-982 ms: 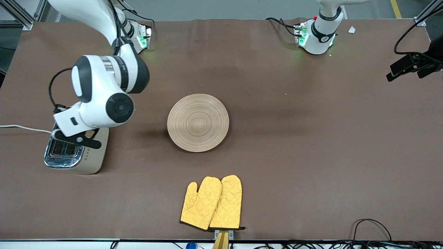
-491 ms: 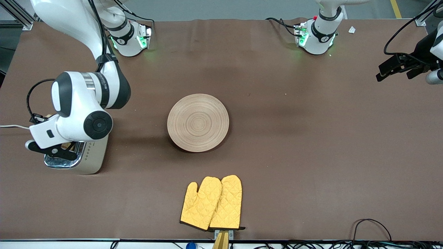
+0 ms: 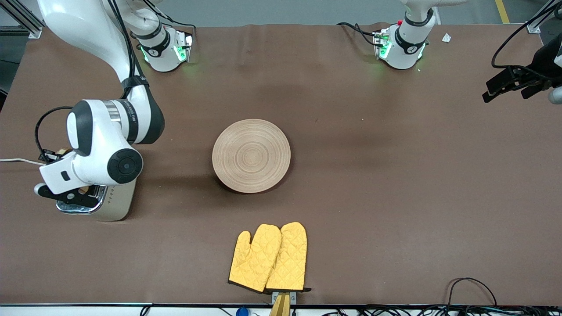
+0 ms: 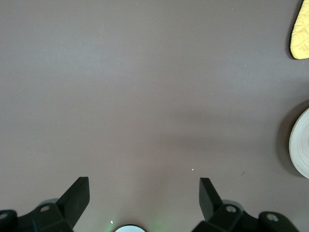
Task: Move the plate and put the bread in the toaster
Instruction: 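Lower the bread into the toaster slot with the right gripper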
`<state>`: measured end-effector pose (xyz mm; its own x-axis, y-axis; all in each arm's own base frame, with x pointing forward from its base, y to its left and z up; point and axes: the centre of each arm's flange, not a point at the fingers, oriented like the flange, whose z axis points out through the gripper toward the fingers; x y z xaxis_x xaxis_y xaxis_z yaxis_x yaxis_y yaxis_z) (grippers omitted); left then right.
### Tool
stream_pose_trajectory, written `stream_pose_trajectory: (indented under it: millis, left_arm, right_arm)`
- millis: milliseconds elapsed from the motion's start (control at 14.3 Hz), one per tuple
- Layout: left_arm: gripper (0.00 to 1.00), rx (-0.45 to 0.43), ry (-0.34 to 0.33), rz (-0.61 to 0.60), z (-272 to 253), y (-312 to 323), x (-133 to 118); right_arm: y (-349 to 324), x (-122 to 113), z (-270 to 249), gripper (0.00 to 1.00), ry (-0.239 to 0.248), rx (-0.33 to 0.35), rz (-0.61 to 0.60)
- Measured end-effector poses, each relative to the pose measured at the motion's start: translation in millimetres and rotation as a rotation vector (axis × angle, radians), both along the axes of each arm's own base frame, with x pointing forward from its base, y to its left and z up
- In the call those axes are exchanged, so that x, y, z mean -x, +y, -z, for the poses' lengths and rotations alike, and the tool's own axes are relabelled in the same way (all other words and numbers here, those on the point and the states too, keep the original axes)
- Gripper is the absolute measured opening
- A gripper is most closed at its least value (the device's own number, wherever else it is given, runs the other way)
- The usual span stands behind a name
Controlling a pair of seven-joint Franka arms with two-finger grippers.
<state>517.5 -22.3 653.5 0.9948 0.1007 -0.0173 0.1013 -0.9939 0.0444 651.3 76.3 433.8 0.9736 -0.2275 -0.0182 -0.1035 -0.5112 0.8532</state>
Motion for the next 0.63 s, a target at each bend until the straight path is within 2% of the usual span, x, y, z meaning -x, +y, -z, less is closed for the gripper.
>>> stream_pose_trajectory:
  millis: [631]
  left_arm:
    - [1.00,0.000,0.000,-0.001,0,9,0]
  right_arm:
    - [-7,0,16,0.04,0.020,0.003,-0.011]
